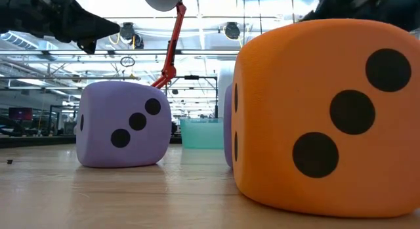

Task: Pick & Place Dice
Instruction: Put the light purple die into the green bin

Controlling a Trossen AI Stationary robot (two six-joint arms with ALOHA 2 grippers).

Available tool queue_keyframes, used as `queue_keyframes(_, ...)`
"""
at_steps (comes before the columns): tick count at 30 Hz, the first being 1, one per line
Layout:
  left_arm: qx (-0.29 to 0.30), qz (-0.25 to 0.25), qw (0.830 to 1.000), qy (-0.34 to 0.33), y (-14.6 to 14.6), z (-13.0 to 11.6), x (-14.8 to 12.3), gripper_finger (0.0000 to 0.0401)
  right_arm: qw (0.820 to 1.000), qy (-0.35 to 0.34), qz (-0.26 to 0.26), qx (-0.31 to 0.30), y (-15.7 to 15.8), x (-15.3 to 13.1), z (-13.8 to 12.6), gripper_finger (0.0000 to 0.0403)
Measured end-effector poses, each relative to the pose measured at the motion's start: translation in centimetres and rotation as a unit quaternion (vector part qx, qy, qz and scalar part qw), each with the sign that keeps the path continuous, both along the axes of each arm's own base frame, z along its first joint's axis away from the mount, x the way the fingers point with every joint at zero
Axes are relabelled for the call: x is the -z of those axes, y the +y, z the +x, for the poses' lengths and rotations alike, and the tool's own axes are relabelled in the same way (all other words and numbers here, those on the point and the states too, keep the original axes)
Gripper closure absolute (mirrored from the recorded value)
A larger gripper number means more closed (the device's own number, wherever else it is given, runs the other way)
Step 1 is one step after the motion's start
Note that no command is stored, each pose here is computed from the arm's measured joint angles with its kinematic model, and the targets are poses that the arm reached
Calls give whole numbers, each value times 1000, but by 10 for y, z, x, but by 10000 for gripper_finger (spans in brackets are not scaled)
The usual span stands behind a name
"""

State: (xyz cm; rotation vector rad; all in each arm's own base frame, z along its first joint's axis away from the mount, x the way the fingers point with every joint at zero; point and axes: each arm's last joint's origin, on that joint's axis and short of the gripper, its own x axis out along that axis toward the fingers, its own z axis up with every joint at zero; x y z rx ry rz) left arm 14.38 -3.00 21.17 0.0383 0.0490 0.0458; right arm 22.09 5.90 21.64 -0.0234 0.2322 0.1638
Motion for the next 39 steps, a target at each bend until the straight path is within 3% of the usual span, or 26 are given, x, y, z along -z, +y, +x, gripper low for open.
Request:
queue_keyframes(7,0,0,1000,0,0,0,0,384,996,68,29,-47,43,17,28,403)
queue_keyframes(12,-1,1,1000,-1,0,0,0,397,993,96,-2,-64,57,37,45,403)
queue_keyframes(19,-2,2,1000,-1,0,0,0,377,986,103,-22,-125,62,51,54,403)
queue_keyframes(31,-6,8,1000,-5,0,0,-1,375,986,149,-16,-71,25,68,69,403)
queue_keyframes(36,-6,9,1000,-4,0,0,-1,375,988,149,-44,12,5,71,74,403)
queue_keyframes(39,-6,11,1000,-4,0,0,-1,375,980,185,-67,35,-6,80,71,403)
